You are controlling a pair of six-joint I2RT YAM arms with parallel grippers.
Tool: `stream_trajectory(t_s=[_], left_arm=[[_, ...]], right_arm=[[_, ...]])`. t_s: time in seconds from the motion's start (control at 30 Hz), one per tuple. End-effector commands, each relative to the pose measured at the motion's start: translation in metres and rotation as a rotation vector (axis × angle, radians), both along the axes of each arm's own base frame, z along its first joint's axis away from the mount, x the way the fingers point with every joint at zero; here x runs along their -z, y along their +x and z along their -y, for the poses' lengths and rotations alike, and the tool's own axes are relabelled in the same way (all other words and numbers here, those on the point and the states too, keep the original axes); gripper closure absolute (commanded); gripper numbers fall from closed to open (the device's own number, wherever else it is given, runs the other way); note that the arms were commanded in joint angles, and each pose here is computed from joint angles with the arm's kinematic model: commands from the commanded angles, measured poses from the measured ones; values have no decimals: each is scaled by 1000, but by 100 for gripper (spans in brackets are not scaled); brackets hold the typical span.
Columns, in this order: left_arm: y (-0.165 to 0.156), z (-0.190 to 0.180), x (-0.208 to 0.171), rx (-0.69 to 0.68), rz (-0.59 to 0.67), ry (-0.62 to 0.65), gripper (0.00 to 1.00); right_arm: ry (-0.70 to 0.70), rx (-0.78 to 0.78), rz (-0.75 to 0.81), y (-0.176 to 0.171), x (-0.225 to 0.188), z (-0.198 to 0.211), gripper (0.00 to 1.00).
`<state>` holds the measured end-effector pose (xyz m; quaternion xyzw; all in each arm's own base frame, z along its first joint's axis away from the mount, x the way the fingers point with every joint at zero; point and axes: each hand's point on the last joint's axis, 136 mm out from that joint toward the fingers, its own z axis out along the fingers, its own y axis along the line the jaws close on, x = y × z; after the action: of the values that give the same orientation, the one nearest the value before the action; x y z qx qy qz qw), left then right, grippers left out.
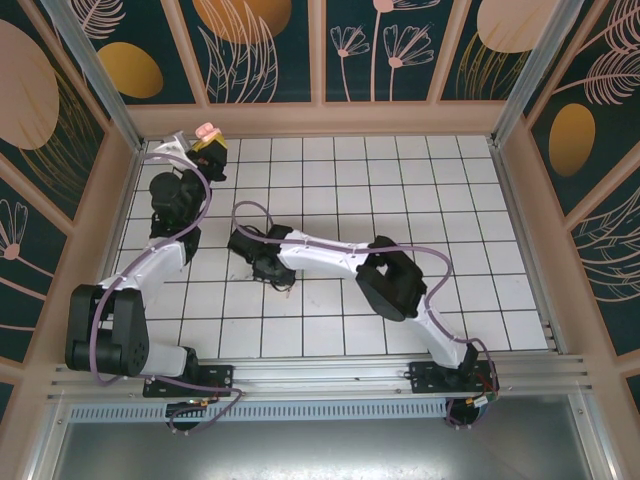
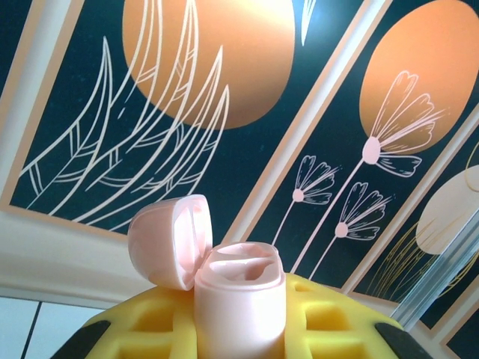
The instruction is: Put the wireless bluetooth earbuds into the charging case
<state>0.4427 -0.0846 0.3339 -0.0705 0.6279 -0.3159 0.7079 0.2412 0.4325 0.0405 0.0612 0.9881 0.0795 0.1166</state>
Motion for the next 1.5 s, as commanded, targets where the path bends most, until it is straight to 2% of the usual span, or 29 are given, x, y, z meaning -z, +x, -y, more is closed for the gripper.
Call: stream_trajectory(t_s=[0.0, 0.17, 0.43, 0.77, 1.03, 1.2, 1.3, 1.47], left_arm=[[-2, 4, -24, 37, 45, 7, 100], [-3, 15, -32, 98, 50, 36, 100], [-14, 33, -22, 198, 58, 95, 100], [-39, 46, 23, 243, 103, 149, 100], [-60, 93, 82, 390, 80, 225, 100], [-72, 123, 101, 518, 125, 216, 100], [-80, 137, 99, 582, 191, 212, 100], [-85, 150, 105, 636, 271, 220, 100]], right_arm=[[40, 21, 87, 24, -34, 15, 83], [27, 45, 133, 47, -41, 43, 83], [-46, 60, 252, 84, -55, 96, 83], [-80, 31, 375, 116, -74, 134, 83], [-45, 3, 454, 140, -97, 150, 84], [-24, -19, 507, 147, -117, 159, 84], [6, -25, 548, 150, -134, 164, 84], [68, -37, 626, 153, -168, 173, 84]])
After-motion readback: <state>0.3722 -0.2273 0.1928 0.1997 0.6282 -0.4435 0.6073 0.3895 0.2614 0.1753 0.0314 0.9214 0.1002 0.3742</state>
